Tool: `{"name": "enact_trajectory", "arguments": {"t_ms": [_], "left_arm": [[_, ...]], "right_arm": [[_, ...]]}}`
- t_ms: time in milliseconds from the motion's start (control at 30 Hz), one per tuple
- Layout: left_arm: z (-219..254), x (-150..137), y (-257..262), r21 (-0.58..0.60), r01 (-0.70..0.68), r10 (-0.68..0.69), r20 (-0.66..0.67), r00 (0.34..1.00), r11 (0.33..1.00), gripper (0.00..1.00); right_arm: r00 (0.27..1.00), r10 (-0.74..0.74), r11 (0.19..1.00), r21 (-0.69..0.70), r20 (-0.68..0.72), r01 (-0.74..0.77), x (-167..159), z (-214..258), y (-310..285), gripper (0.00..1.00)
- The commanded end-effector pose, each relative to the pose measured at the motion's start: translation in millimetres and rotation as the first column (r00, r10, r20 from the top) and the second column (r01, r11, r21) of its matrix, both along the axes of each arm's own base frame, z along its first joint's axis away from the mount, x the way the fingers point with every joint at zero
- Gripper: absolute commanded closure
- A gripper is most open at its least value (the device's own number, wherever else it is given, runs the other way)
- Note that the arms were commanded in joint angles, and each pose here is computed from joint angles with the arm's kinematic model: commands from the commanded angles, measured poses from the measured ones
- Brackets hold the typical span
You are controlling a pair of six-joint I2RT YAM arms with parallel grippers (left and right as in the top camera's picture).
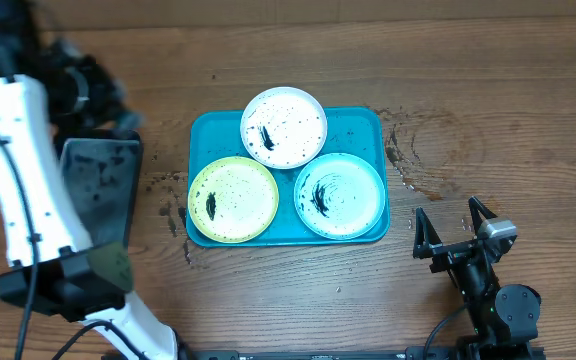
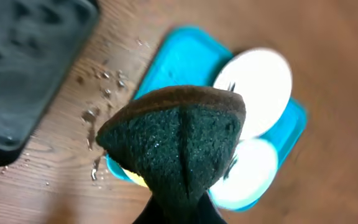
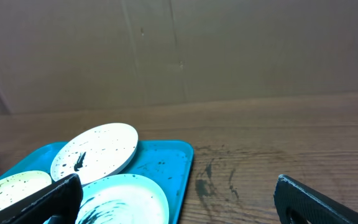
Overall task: Clean dirty plates on tray and stack at the side
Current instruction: 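Carry the sponge to the yellow plate and place it down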
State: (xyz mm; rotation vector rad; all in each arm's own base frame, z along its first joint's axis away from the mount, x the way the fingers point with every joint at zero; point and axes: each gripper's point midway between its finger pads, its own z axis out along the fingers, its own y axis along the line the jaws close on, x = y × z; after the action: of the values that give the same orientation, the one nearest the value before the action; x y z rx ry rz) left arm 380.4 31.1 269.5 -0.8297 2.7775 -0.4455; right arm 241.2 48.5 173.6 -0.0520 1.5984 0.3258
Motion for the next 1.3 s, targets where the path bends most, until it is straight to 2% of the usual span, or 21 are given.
{"name": "enact_trajectory", "arguments": {"t_ms": [0,100,167,367,633,700,733,867,900,967,1100,1267], "left_arm": [[-41,-13,-24,0.095,0.125,-0.109,-0.158,0.981,0.988,0.96],[-83,-31,-62,0.085,0.243,-0.210,-0.287,0.935,0.966,0.96],[-107,-36,-82,0.077,0.298,-0.260,-0.320,0.911,0.951,0.96],[-172,-34,-134,0.077,0.422,-0.386,-0.282,0.878,0.903,0.96],[-222,-48,-144,0.078,0.427,-0.388,-0.295,0.873,0.901,0.94],[-230,-52,-143,0.077,0.429,-0.389,-0.302,0.870,0.900,0.84],[-233,-54,-143,0.076,0.429,-0.389,-0.304,0.870,0.900,0.74],[-236,-52,-143,0.077,0.450,-0.411,-0.291,0.864,0.890,0.45],[-235,-50,-143,0.079,0.461,-0.424,-0.283,0.860,0.884,0.35],[-229,-45,-144,0.083,0.479,-0.443,-0.266,0.856,0.874,0.24],[-194,-26,-140,0.094,0.447,-0.418,-0.225,0.880,0.890,0.22],[-115,1,-125,0.122,0.384,-0.373,-0.104,0.922,0.915,0.22]], "right_arm": [[1.000,-0.012,1.000,-0.007,0.005,0.012,1,-2,-2,0.00],[1.000,-0.012,1.000,-0.007,0.005,0.012,1,-2,-2,0.00],[1.000,-0.012,1.000,-0.007,0.006,0.012,1,-2,-2,0.00],[1.000,-0.012,1.000,-0.007,0.005,0.012,1,-2,-2,0.00],[1.000,-0.012,1.000,-0.007,0.006,0.012,1,-2,-2,0.00],[1.000,-0.012,1.000,-0.007,0.005,0.012,1,-2,-2,0.00],[1.000,-0.012,1.000,-0.007,0.005,0.012,1,-2,-2,0.00],[1.000,-0.012,1.000,-0.007,0.005,0.012,1,-2,-2,0.00],[1.000,-0.012,1.000,-0.007,0.006,0.012,1,-2,-2,0.00],[1.000,-0.012,1.000,-0.007,0.005,0.012,1,-2,-2,0.00],[1.000,-0.012,1.000,-0.007,0.005,0.012,1,-2,-2,0.00],[1.000,-0.012,1.000,-0.007,0.005,0.012,1,-2,-2,0.00]]}}
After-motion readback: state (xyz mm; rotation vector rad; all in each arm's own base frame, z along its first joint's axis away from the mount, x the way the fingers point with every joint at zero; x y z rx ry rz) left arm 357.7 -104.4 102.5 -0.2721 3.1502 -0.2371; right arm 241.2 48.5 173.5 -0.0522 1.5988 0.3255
